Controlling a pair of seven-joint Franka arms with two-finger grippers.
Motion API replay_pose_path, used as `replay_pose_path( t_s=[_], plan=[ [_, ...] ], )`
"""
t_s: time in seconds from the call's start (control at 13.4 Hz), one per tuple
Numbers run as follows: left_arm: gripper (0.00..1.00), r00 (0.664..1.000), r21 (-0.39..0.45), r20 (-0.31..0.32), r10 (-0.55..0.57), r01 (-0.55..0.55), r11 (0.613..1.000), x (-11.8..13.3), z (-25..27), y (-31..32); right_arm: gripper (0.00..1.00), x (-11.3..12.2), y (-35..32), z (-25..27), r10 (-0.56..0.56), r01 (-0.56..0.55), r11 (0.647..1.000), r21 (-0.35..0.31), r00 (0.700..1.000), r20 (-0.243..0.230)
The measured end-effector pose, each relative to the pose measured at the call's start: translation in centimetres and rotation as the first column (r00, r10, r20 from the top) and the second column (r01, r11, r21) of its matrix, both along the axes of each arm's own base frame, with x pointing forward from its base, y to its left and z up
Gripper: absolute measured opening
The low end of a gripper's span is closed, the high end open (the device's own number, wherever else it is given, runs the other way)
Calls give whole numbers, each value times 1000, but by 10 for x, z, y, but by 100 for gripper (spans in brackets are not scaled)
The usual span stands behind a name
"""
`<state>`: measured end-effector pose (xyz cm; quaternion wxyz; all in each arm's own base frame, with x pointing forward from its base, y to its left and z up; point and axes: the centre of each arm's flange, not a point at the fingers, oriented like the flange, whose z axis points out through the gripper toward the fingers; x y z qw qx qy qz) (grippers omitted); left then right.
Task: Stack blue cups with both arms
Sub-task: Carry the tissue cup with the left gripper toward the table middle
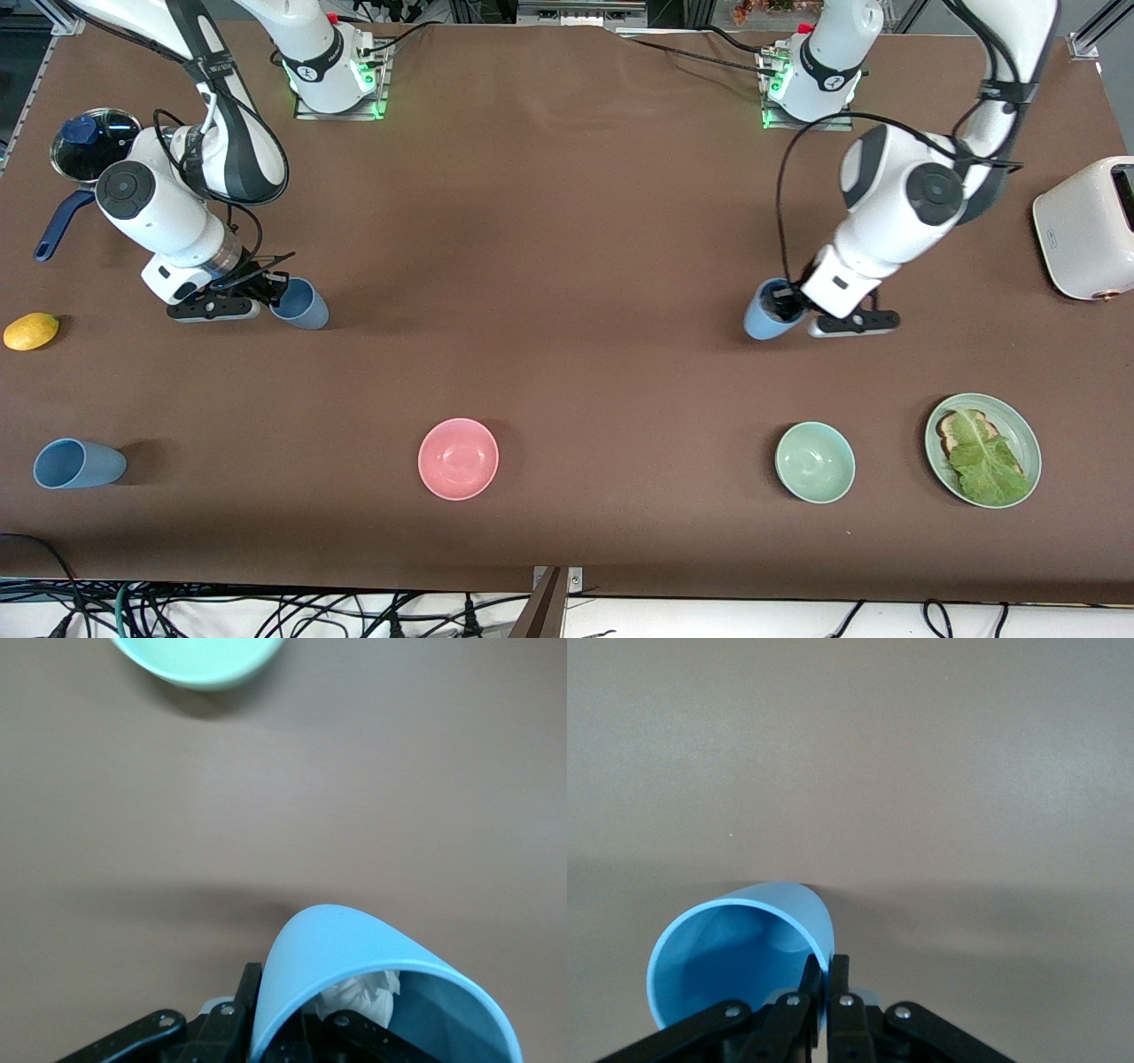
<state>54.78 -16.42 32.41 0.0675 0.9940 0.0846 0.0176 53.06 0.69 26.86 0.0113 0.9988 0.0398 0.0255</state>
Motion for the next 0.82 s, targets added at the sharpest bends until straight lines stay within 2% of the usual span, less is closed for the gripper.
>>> replay_pose_path(
  t_s=[0.52, 0.82],
  plan=[
    [6, 985, 30, -1, 172, -172, 985, -53, 6, -166, 5, 3, 0, 3, 0, 0, 1000, 0, 1000, 9],
    [6, 975, 30, -29, 222, -221, 975, -86, -6, -240, 5, 10, 0, 12, 0, 0, 1000, 0, 1000, 20]
  ],
)
